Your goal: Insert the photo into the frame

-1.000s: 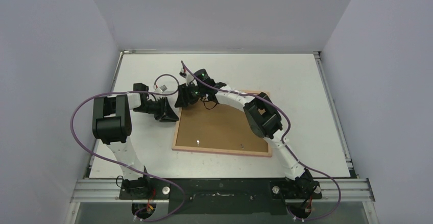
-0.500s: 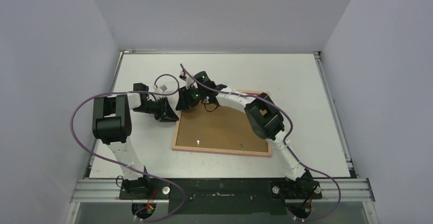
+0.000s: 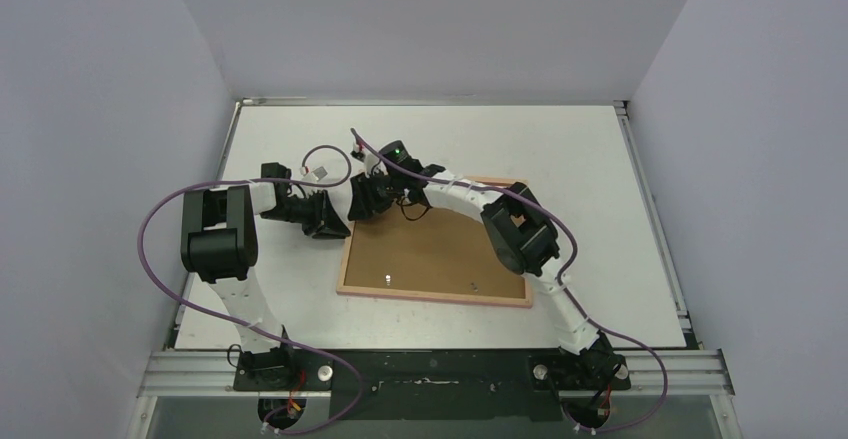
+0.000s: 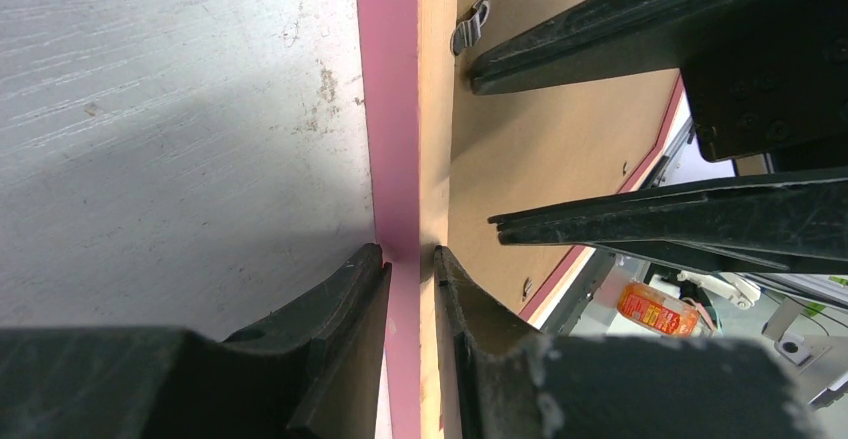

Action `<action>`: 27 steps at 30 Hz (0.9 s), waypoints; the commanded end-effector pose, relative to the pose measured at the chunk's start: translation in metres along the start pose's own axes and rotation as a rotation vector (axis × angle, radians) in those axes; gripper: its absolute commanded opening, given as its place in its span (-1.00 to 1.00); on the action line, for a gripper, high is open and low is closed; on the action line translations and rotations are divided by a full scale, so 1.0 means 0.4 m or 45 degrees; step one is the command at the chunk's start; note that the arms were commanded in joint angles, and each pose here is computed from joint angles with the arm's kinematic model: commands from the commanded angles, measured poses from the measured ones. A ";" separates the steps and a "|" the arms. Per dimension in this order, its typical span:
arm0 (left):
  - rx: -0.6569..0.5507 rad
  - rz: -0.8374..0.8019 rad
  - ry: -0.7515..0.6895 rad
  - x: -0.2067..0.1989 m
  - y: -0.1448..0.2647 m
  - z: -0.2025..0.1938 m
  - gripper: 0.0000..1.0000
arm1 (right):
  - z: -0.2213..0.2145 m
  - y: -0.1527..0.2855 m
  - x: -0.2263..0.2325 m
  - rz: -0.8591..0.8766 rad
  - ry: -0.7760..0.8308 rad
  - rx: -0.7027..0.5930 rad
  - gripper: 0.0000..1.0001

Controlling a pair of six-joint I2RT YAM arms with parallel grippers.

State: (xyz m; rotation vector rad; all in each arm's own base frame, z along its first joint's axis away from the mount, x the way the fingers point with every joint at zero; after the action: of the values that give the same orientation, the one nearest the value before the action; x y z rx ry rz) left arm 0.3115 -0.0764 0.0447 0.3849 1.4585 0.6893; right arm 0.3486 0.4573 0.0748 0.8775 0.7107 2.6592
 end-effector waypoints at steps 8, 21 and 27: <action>-0.049 0.075 -0.045 0.030 0.007 0.028 -0.57 | 0.151 0.103 0.066 -0.093 0.111 -0.208 -0.02; -0.042 0.061 -0.038 0.028 0.005 0.025 -0.57 | 0.127 0.022 0.035 -0.130 0.106 -0.219 0.04; -0.046 0.060 -0.039 0.026 0.006 0.029 -0.57 | 0.127 -0.007 0.039 -0.111 0.110 -0.210 0.04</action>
State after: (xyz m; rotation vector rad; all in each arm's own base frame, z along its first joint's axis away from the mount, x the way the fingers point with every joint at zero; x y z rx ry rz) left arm 0.3114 -0.0764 0.0448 0.3841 1.4599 0.6886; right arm 0.3596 0.4638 0.0994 0.7444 0.6277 2.5950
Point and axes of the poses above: each gripper's point midway between its finger pads, its own y axis back along the fingers, its own x axis along the line the jaws close on, z = x × y, the point moved 4 cm from there along y, back along the fingers, and after that the axes turned 4 degrees about y, right-handed, at the moved point
